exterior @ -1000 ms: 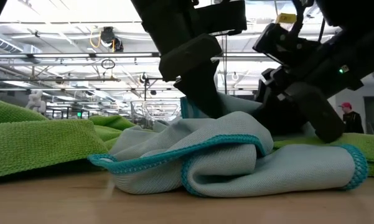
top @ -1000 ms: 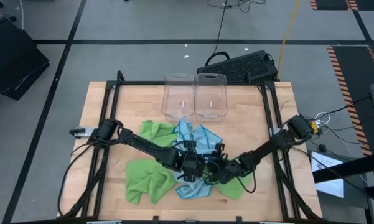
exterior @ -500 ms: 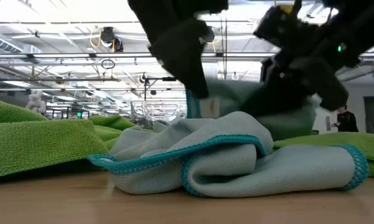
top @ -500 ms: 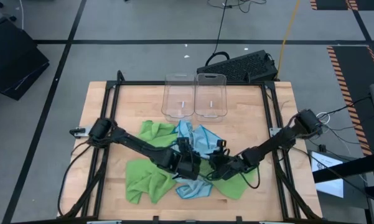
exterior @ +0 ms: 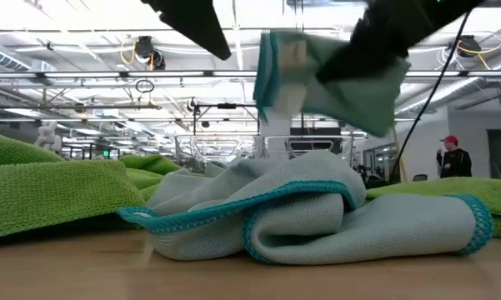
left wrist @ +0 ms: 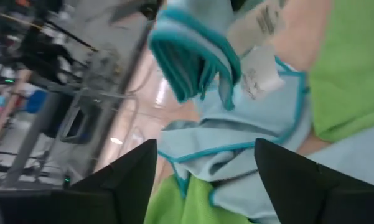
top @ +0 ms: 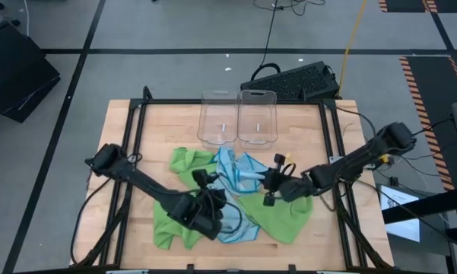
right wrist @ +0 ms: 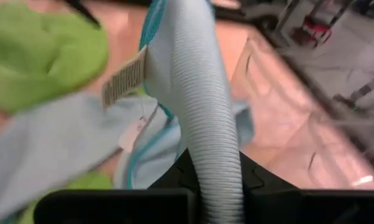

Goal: Fold microfiber towels
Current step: Put the blue folded microfiber towel into the left transparent bin

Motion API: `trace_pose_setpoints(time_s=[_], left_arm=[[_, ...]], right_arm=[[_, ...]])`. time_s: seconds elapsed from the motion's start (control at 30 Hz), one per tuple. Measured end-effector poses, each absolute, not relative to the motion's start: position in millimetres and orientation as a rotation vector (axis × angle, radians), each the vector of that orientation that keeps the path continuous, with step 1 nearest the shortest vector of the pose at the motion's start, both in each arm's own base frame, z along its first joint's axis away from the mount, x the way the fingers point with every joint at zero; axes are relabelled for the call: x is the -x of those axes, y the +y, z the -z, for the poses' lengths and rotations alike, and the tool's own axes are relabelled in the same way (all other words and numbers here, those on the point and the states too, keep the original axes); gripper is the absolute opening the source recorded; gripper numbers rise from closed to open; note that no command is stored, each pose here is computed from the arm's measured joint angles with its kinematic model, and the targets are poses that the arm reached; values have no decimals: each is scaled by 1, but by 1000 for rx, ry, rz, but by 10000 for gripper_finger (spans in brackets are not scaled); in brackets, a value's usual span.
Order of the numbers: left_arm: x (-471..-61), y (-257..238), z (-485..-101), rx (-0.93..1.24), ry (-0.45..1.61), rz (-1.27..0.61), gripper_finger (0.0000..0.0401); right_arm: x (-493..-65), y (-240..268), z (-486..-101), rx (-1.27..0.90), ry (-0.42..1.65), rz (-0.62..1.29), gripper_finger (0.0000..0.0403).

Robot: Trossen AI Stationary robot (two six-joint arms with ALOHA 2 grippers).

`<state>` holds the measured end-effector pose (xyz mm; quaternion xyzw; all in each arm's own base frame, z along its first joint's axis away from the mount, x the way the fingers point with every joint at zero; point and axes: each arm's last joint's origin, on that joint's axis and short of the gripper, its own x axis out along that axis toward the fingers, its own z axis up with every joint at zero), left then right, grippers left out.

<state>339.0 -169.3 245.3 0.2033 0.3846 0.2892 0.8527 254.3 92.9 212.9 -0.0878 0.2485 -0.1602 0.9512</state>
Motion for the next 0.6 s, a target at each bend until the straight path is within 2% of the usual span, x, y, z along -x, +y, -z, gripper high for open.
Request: trace_pose_setpoints(time_s=[0.2,0.37,0.6], left_arm=[[-326,-174,-228,-427,688,-728,258],[-326,-170,-226,-458,665,-761,257],[-329,-137,-260,-503,637,-829,258]], right_arm=[[-242,83,-238,270,419,457,19],[-236,68,-255,350,390,541,19],[-231,44,-272,412,386,452,19]])
